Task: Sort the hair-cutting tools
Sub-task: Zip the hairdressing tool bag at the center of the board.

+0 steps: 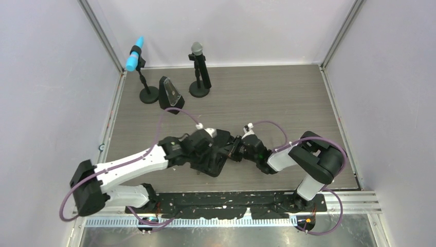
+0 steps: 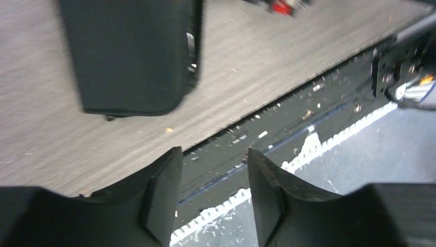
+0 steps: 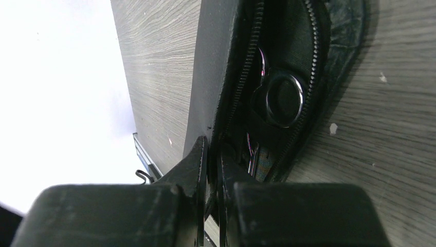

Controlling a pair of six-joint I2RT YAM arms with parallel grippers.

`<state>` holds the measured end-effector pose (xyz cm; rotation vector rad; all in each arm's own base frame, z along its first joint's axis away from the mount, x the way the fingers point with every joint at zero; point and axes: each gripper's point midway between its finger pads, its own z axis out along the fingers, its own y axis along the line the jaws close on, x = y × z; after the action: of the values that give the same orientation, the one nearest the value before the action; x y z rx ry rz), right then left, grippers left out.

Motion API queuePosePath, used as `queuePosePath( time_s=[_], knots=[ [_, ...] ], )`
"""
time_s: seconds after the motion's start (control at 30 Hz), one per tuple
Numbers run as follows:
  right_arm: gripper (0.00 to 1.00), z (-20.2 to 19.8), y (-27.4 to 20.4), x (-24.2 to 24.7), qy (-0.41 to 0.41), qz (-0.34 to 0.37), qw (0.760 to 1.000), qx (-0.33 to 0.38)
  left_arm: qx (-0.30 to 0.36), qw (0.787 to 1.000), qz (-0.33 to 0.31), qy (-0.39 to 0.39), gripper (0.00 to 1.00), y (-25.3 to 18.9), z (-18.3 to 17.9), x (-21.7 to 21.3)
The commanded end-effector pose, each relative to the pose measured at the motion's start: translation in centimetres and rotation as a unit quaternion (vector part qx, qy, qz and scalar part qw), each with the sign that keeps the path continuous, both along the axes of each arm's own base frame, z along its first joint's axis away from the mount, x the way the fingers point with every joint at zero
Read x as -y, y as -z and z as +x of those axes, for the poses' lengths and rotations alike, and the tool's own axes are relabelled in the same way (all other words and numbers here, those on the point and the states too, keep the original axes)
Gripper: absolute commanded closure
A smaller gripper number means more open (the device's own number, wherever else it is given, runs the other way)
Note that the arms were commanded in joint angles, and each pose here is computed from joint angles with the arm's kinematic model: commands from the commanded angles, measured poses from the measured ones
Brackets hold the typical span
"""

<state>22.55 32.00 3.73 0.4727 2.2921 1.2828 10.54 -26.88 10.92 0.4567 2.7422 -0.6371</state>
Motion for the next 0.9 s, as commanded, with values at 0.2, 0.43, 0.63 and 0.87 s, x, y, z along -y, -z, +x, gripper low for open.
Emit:
queuePosePath(
  time_s=[0.2,0.43,0.63,0.87],
  knots=[
    [0.87,0.0,1.8,2.1,-0.048,-0.114,0.992,0.024,0.024,0.993,0.023,-0.111,0.42,1.7,8.1,-6.7],
    [0.57,0.8,-2.2,2.4,-0.069,-0.164,0.982,0.066,-0.019,0.992,0.065,-0.102,0.47,5.1,9.1,-5.8],
    [0.45,0.6,-4.3,3.5,-0.060,-0.179,0.979,0.074,-0.019,0.993,0.055,-0.104,0.47,5.3,8.7,-5.3],
    [0.32,0.3,-2.9,4.4,-0.037,-0.191,0.980,0.039,-0.018,0.994,0.046,-0.101,0.47,5.1,8.7,-4.5]
  ],
)
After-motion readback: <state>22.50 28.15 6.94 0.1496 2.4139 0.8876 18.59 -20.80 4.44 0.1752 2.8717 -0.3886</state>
